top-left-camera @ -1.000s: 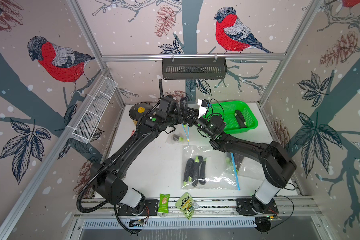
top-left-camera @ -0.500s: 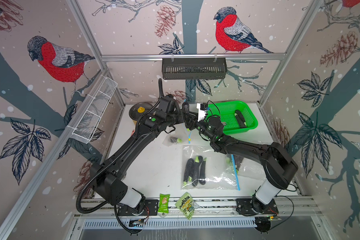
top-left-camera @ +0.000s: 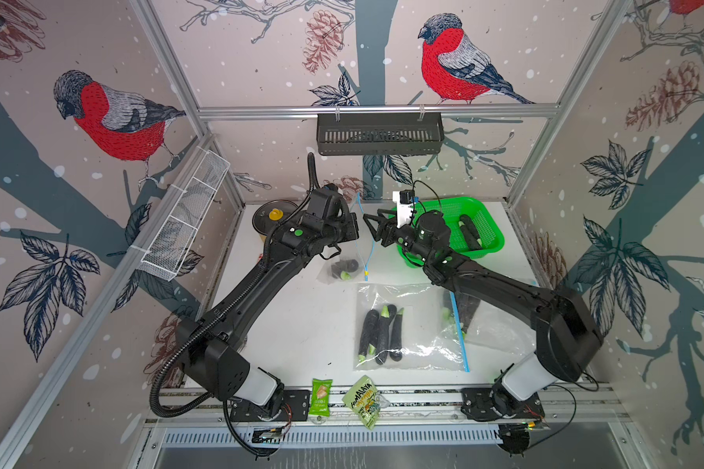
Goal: Place the eggplant in a zip-top bag and seal the zipper
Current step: Place the eggplant in the zipper food storage bag, then pick up the eggplant from the basket, then place the eggplant in the zipper food storage bag.
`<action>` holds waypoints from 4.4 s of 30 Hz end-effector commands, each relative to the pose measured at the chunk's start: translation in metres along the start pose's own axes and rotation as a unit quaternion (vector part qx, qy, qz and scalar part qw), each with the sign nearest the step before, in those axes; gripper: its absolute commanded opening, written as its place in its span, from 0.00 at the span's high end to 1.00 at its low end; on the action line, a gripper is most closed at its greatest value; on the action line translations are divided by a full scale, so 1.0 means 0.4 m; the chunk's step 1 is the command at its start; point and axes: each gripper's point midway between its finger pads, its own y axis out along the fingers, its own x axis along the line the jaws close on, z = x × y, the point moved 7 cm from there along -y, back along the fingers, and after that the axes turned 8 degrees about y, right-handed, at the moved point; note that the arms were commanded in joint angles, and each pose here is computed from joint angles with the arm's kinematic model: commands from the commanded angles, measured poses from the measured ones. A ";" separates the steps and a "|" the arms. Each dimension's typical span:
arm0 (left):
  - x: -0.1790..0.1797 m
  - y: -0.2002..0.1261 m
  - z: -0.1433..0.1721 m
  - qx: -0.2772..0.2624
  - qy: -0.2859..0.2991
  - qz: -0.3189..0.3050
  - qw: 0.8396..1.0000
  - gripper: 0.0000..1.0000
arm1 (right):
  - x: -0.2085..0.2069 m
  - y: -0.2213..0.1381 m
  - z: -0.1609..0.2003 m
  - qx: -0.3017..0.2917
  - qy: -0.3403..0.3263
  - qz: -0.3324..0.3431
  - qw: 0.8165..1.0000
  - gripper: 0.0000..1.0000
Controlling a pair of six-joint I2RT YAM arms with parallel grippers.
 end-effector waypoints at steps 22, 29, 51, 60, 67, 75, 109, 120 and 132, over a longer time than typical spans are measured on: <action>0.004 0.004 -0.005 -0.023 0.008 0.016 1.000 1.00 | -0.778 -0.307 -0.014 0.199 0.069 0.446 0.870 0.07; 0.003 0.011 0.003 -0.019 0.012 0.026 0.999 1.00 | -0.882 -0.334 0.050 0.243 0.077 0.498 0.829 0.19; 0.007 0.034 0.008 -0.009 0.014 0.031 0.999 1.00 | -0.950 -0.357 0.160 0.271 0.096 0.520 0.804 0.53; 0.011 0.035 0.010 -0.008 0.010 0.029 0.999 1.00 | -0.873 -0.329 0.104 0.240 0.079 0.490 0.834 0.71; 0.013 0.035 0.016 -0.006 0.008 0.029 1.000 1.00 | -0.768 -0.298 0.041 0.213 0.063 0.447 0.867 0.76; 0.014 0.031 0.022 -0.004 0.010 0.031 0.999 1.00 | -0.672 -0.288 0.017 0.199 0.057 0.409 0.889 0.78; 0.010 0.029 0.021 -0.004 0.004 0.039 0.999 1.00 | -0.122 -0.231 -0.103 0.072 0.010 0.002 0.997 0.82; 0.011 0.022 0.019 -0.008 -0.001 0.038 0.999 1.00 | 0.025 -0.114 -0.032 0.040 0.080 -0.067 0.994 0.81; 0.009 0.018 0.017 -0.011 -0.004 0.041 0.999 1.00 | 0.048 -0.017 0.039 0.047 0.117 -0.053 0.991 0.81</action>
